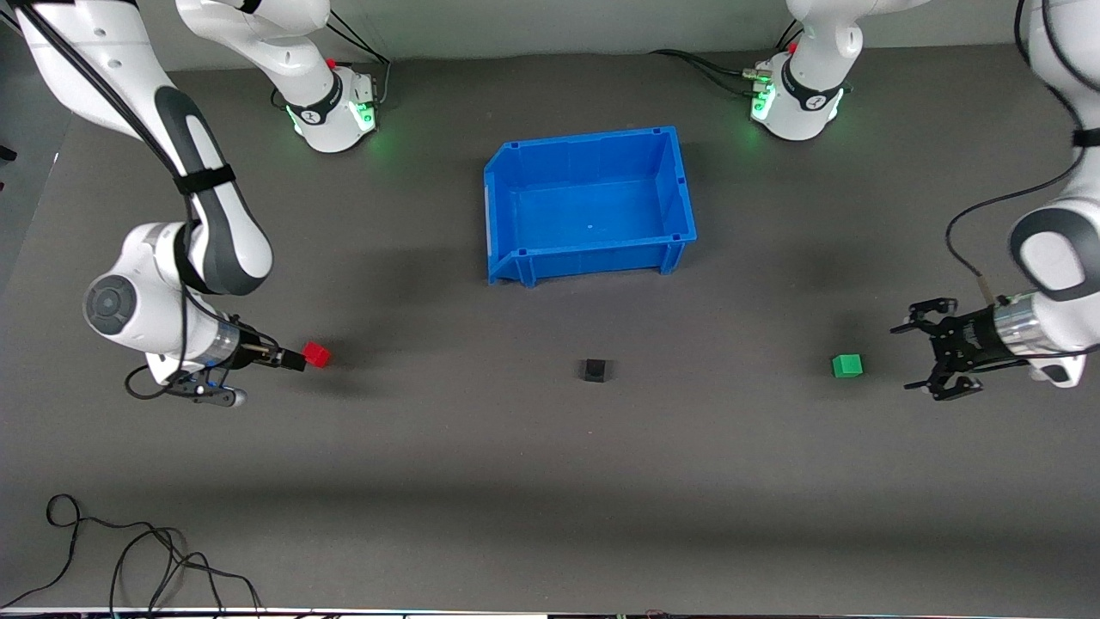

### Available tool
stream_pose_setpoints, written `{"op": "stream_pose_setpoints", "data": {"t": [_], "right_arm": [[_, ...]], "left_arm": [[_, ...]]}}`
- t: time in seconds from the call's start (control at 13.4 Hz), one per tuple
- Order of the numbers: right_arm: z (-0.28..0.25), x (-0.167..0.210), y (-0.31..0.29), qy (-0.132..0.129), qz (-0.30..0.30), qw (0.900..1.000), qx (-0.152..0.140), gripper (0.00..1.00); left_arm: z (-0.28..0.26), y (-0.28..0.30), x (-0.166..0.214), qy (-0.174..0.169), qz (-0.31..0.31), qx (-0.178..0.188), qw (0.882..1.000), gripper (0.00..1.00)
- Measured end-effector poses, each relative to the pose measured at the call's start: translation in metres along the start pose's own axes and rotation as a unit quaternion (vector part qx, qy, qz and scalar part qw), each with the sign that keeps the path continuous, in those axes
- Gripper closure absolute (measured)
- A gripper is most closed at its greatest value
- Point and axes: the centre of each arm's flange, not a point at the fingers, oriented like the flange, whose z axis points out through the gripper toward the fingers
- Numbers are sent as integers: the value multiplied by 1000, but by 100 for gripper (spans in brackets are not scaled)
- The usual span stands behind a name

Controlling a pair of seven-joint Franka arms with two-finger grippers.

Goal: Attach green and red cubes to black cube
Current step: 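Lower and close the right gripper on the red cube while the left grasps green, then lift the red cube with the right gripper while the left lifts green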

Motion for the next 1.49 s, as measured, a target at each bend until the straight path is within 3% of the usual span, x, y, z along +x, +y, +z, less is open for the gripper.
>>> {"op": "stream_pose_setpoints", "data": {"t": [0.37,0.75,0.97,1.19,1.27,1.34,1.49], "right_arm": [[52,2,3,-6,34,999,-6,0],[79,-7,-16,-21,67,997,-13,1],[84,-8,-17,-25,69,997,-15,13],[88,-8,-15,-27,70,997,-16,19],[88,-8,-16,-26,70,997,-16,27],[88,-8,-16,-25,70,997,-15,27],[87,-7,-16,-23,71,997,-15,39]], "left_arm": [[74,-14,15,3,11,-25,1000,0],[100,-24,29,-5,26,-24,999,0],[106,-28,32,-3,27,-20,999,0],[108,-30,34,-3,32,-18,999,35],[108,-30,34,-3,32,-18,999,48],[107,-30,34,-3,33,-18,999,56],[107,-30,34,-3,33,-18,999,61]]}}
